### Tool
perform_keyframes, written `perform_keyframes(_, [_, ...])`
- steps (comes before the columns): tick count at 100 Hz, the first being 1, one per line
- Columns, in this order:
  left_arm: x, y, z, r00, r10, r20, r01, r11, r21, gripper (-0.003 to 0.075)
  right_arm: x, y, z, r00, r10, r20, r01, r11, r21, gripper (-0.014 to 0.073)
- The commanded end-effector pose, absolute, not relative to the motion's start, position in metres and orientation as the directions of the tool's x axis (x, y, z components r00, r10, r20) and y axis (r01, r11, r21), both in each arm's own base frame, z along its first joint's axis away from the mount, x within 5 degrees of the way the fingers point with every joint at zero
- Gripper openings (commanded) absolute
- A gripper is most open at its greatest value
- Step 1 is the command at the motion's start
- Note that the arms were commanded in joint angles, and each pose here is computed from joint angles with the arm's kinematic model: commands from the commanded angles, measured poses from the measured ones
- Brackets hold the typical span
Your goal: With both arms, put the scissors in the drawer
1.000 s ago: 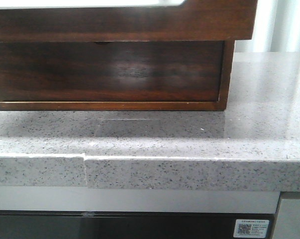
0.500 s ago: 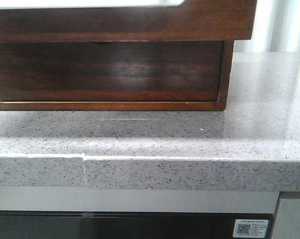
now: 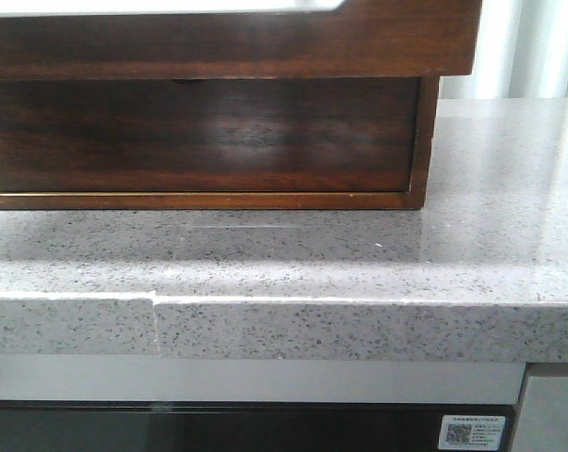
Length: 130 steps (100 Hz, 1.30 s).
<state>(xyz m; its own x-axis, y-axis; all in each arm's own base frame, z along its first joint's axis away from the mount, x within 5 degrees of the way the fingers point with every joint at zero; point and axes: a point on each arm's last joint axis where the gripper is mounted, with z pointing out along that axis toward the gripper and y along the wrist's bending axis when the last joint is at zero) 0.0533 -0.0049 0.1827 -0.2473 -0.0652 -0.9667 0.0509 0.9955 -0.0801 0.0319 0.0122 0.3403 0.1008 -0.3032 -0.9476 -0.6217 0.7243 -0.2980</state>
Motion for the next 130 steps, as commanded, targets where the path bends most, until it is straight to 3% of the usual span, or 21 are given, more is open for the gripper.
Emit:
perform_keyframes(1, [0.052, -0.005, 0.178, -0.225, -0.077, -0.971, 0.048, 0.995, -0.090, -0.0019, 0.031, 0.013, 0.354, 0.180, -0.256, -0.950, -0.606, 0.731, -0.312, -0.0041])
perform_keyframes(45, [0.052, -0.005, 0.178, -0.225, -0.077, -0.971, 0.048, 0.995, -0.090, -0.0019, 0.036, 0.015, 0.343, 0.158, -0.292, -0.943, -0.574, 0.750, -0.329, -0.0041])
perform_keyframes(54, [0.052, -0.005, 0.178, -0.225, -0.077, -0.971, 0.048, 0.995, -0.090, -0.0019, 0.043, 0.021, 0.323, 0.122, -0.283, -0.951, -0.529, 0.792, -0.303, -0.0041])
perform_keyframes(78, [0.052, -0.005, 0.178, -0.225, -0.077, -0.971, 0.048, 0.995, -0.090, -0.0019, 0.065, 0.030, 0.239, 0.178, 0.010, -0.984, -0.401, 0.914, -0.063, -0.0041])
perform_keyframes(90, [0.052, -0.005, 0.178, -0.225, -0.077, -0.971, 0.048, 0.995, -0.090, -0.0019, 0.065, 0.021, 0.210, 0.070, 0.029, -0.997, -0.298, 0.954, 0.007, -0.0041])
perform_keyframes(120, [0.052, -0.005, 0.178, -0.225, -0.077, -0.971, 0.048, 0.995, -0.090, -0.0019, 0.054, 0.002, 0.181, -0.190, -0.006, -0.982, -0.057, 0.998, 0.005, -0.0041])
perform_keyframes(130, [0.052, -0.005, 0.178, -0.225, -0.077, -0.971, 0.048, 0.995, -0.090, -0.0019, 0.054, 0.000, 0.179, -0.208, -0.001, -0.978, -0.028, 1.000, 0.005, -0.0041])
